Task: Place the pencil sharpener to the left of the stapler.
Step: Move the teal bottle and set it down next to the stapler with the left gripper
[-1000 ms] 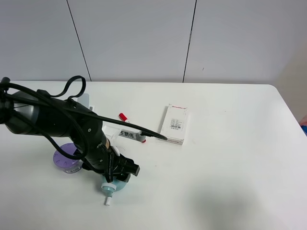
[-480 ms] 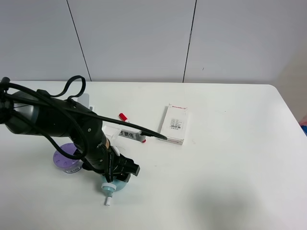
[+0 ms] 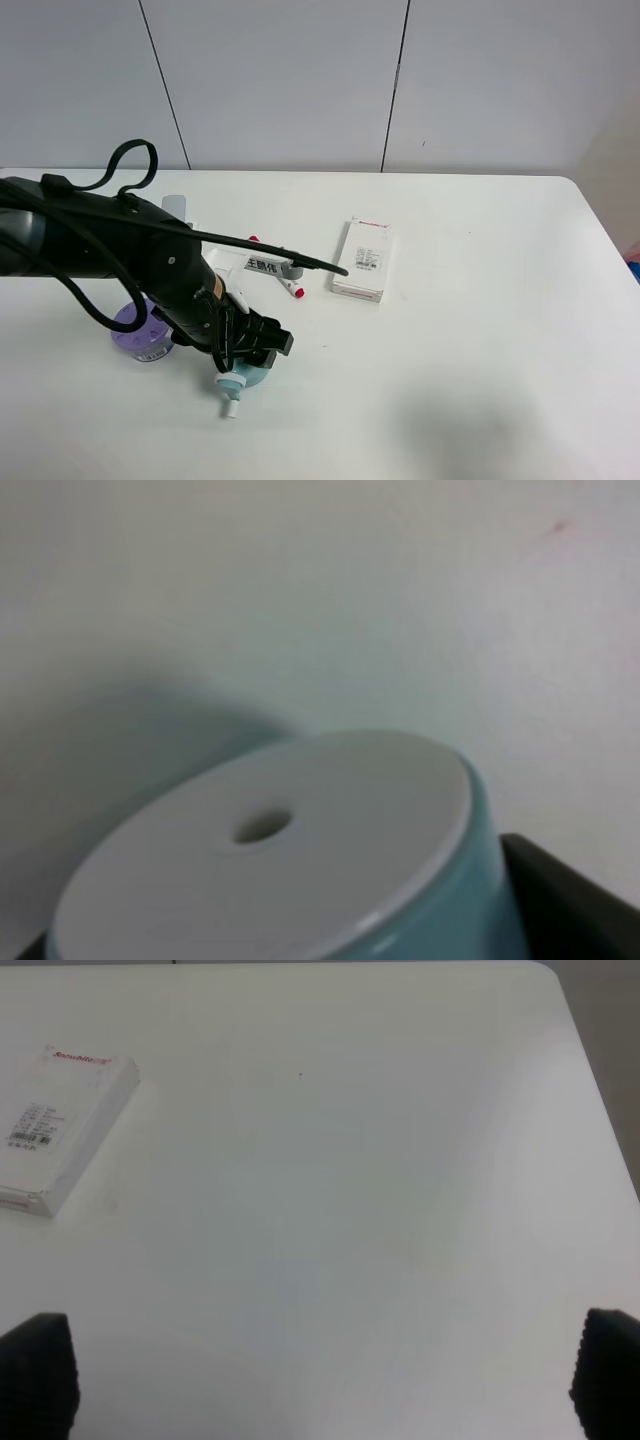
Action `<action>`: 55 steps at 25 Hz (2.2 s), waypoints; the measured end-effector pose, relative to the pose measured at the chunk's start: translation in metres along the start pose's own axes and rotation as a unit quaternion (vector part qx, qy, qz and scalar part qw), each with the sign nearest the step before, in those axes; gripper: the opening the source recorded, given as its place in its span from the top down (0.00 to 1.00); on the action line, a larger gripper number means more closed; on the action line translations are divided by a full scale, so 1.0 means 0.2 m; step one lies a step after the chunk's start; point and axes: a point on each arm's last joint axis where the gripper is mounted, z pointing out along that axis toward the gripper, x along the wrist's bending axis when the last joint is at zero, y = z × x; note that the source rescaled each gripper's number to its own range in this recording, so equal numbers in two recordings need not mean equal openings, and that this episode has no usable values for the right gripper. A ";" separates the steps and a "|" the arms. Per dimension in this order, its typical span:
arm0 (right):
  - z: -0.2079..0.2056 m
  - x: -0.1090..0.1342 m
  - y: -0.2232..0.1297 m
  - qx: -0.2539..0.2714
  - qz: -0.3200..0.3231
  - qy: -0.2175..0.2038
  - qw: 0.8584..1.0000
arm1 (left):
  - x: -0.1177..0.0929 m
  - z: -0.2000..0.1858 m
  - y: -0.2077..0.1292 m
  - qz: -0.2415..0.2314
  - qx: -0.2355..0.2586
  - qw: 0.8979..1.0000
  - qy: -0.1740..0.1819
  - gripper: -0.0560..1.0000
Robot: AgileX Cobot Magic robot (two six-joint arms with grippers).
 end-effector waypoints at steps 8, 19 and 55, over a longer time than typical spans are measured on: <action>0.00 0.00 0.00 0.000 0.000 0.000 1.000 | -0.04 -0.08 0.06 0.014 0.000 1.000 -0.006 0.94; 0.00 0.00 0.00 0.000 0.000 0.000 1.000 | 0.01 -0.27 0.24 0.030 -0.015 0.999 0.026 0.95; 0.00 0.00 0.00 0.000 0.000 0.000 1.000 | 1.20 -0.35 0.60 -0.157 -0.053 0.979 0.117 0.95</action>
